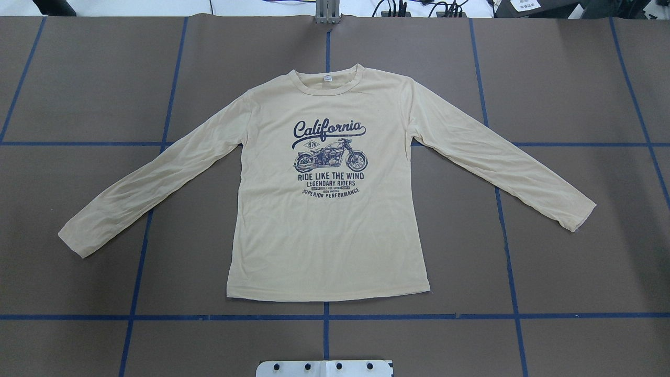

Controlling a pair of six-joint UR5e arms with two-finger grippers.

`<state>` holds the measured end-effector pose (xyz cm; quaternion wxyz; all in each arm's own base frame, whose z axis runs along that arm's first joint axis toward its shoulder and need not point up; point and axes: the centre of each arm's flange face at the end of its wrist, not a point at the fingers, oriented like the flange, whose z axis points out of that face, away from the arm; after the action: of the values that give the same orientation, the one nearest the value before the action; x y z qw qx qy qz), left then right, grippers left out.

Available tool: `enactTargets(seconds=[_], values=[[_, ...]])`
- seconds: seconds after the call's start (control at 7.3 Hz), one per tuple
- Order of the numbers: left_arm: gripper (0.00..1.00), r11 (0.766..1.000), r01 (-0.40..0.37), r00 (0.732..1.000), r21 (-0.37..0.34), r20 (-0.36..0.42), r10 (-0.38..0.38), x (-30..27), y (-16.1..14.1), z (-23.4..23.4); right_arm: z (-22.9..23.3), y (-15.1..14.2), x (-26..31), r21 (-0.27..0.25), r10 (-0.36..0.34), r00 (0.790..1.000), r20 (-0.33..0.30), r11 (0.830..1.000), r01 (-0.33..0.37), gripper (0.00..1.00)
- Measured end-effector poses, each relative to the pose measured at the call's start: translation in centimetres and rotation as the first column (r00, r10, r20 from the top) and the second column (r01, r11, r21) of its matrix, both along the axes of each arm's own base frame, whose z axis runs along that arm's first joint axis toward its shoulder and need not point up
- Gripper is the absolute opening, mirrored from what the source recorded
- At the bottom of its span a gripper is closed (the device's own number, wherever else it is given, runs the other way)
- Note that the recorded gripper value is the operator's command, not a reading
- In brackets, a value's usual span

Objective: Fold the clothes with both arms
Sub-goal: 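Move the right gripper down toward the cuff of the nearby sleeve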

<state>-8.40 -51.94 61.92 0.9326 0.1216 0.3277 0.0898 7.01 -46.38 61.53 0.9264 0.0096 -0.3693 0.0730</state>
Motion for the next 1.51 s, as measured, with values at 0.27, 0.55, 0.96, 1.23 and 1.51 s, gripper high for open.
enactTargets(seconds=[0.27, 0.55, 0.96, 1.23, 1.51], values=[[0.99, 1.000, -0.001, 1.000, 0.002, 0.000, 0.001, 0.0, 0.0, -0.1, 0.1, 0.2, -0.2, -0.003, -0.005, 1.000, 0.006, 1.000, 0.005, 1.00], [0.99, 1.000, 0.000, 1.000, 0.006, 0.001, 0.000, 0.0, -0.1, -0.2, -0.2, 0.1, -0.6, 0.002, -0.012, 1.000, 0.010, 1.000, 0.012, 1.00], [0.99, 0.999, 0.000, 1.000, 0.050, 0.001, 0.000, 0.2, -0.4, -2.5, -1.8, -1.2, -4.6, 0.045, -0.089, 0.996, 0.009, 0.995, 0.089, 1.00], [0.99, 0.994, -0.016, 1.000, 0.107, 0.002, 0.015, 1.0, -0.8, -4.7, -3.1, -2.1, -8.5, 0.110, -0.150, 0.987, 0.063, 0.984, 0.142, 1.00], [0.99, 0.985, -0.018, 1.000, 0.170, -0.008, 0.020, 1.5, -0.6, -7.4, -3.3, -2.4, -12.8, 0.213, -0.239, 0.965, 0.105, 0.954, 0.213, 1.00]])
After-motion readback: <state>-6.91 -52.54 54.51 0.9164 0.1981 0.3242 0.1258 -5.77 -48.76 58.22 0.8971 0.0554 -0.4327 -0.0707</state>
